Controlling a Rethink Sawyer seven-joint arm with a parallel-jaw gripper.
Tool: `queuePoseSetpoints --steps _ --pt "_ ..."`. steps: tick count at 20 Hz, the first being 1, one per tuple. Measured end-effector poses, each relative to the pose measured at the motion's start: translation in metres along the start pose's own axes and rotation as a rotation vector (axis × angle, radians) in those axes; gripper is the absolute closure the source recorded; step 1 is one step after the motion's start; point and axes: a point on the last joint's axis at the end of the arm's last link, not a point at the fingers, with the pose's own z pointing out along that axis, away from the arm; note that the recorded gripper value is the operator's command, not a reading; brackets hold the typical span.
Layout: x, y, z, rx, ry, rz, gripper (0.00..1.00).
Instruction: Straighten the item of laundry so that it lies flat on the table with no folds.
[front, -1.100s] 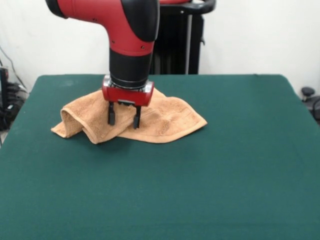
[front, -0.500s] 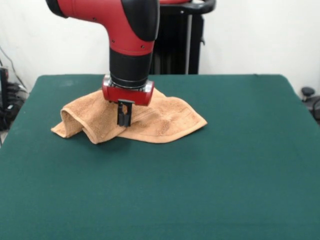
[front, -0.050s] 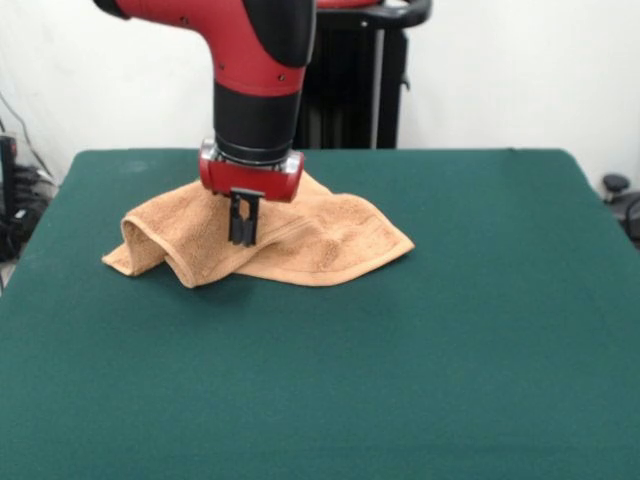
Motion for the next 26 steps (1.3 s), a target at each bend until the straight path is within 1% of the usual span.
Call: queuePoseSetpoints --steps 3,4,21,26 --pt "-0.0031 -0.0033 -0.0044 0.003 -0.009 0.004 1.00" --pt "-0.0034 -0.0053 -0.0048 0.003 -0.010 0.007 0.00" --pt "-0.0030 -0.0083 -0.0039 0.003 -0.008 0.013 0.00" --pt "0.0010 -0.0060 0.0019 0.000 0.004 0.010 0.00"
